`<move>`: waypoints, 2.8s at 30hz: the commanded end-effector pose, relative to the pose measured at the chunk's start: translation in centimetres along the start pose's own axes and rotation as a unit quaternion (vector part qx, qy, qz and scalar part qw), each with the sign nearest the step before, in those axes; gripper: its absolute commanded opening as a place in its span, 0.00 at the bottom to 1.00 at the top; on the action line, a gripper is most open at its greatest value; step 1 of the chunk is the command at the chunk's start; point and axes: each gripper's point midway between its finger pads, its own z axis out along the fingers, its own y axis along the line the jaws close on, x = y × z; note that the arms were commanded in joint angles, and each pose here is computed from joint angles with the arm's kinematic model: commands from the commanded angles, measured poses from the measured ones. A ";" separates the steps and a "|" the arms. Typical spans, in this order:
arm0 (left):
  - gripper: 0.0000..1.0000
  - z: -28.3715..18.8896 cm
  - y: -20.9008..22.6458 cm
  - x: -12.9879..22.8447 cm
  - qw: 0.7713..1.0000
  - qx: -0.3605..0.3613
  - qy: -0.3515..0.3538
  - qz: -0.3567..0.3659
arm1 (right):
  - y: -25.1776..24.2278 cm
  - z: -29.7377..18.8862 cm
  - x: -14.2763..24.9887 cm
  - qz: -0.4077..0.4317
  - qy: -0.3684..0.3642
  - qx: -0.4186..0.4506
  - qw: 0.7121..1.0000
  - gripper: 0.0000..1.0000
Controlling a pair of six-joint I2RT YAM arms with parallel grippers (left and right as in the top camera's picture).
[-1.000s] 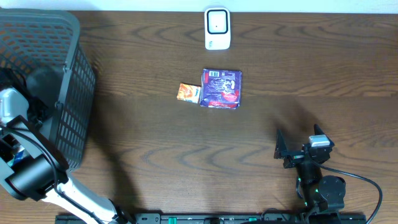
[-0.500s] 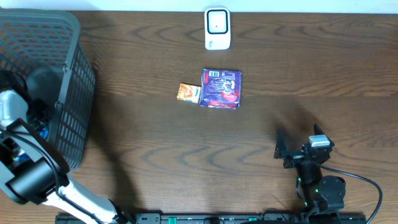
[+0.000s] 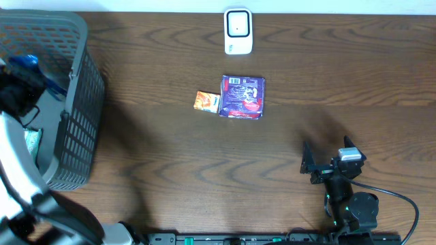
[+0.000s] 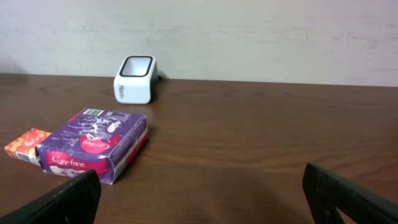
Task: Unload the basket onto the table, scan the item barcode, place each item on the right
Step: 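Reach the left gripper into the basket and grasp the blue snack bar, then present the blue bar to the scanner and drop it on the table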
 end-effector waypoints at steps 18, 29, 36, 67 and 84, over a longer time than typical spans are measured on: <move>0.07 -19.3 -20.6 -0.2 0.939 0.280 -0.180 0.083 | -0.3 0.0 0.2 0.007 0.002 0.007 1.000 0.99; 0.07 -18.1 -28.6 9.9 0.916 0.368 -0.054 0.148 | -0.3 0.0 0.2 0.007 0.002 0.007 1.000 0.99; 0.07 -10.8 -25.1 13.5 0.972 0.192 -0.028 0.132 | -0.3 0.0 0.2 0.007 0.002 0.007 1.000 0.99; 0.35 12.9 -17.5 31.2 0.972 -0.039 0.184 0.137 | -0.3 0.0 0.2 0.007 0.003 0.007 1.000 0.99; 0.48 -1.6 -21.6 5.7 0.959 0.015 -0.150 0.242 | -0.3 0.0 0.2 0.007 0.003 0.007 1.000 0.99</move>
